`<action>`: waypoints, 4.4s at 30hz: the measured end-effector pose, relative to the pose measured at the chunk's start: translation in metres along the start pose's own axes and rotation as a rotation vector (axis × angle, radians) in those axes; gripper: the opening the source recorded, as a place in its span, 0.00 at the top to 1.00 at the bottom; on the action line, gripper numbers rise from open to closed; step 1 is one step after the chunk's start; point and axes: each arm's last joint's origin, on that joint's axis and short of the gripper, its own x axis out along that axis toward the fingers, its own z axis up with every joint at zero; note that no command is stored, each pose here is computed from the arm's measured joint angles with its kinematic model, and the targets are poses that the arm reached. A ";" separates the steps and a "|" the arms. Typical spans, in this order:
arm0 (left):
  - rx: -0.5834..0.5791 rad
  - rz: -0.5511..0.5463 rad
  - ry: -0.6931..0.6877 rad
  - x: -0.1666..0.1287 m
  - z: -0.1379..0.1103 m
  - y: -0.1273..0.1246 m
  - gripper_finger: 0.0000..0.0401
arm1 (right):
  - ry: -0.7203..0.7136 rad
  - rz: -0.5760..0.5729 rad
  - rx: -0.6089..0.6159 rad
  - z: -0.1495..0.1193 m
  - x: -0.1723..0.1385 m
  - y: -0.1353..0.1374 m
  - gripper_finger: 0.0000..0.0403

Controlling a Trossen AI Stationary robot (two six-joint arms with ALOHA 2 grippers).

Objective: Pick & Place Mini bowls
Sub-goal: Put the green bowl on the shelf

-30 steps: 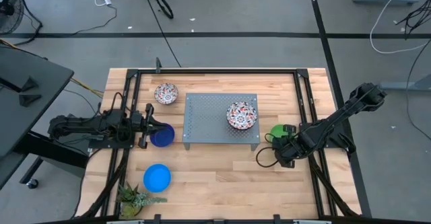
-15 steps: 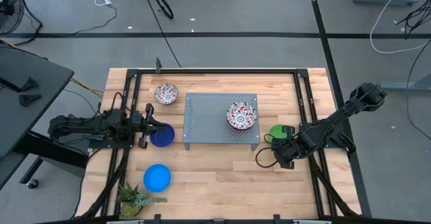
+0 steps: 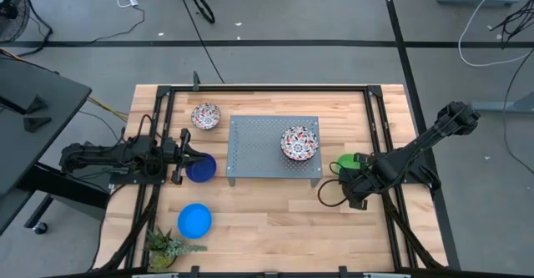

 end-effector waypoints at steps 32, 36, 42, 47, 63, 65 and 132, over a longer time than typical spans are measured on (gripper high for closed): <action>0.000 0.000 0.000 0.000 0.000 0.000 0.92 | -0.734 0.093 -0.441 0.067 -0.201 -0.004 1.00; 0.000 0.000 0.000 0.000 0.000 0.000 0.92 | -0.833 0.075 -0.531 0.076 -0.207 -0.004 1.00; 0.000 0.000 0.000 0.000 0.000 0.000 0.92 | -0.950 0.044 -0.541 0.088 -0.215 -0.008 1.00; 0.003 0.000 0.000 0.000 0.000 0.000 0.92 | -1.011 0.042 -0.489 0.097 -0.219 -0.012 1.00; -0.121 -0.081 -0.154 -0.001 0.015 -0.002 0.92 | -1.036 0.083 -0.420 0.130 -0.209 -0.027 1.00; -0.172 -0.116 -0.206 -0.002 0.021 -0.003 0.92 | -1.028 0.075 -0.448 0.134 -0.206 -0.029 1.00; 0.062 0.670 -0.087 0.094 0.193 0.011 0.92 | 0.061 -1.120 -1.338 0.217 -0.123 -0.103 1.00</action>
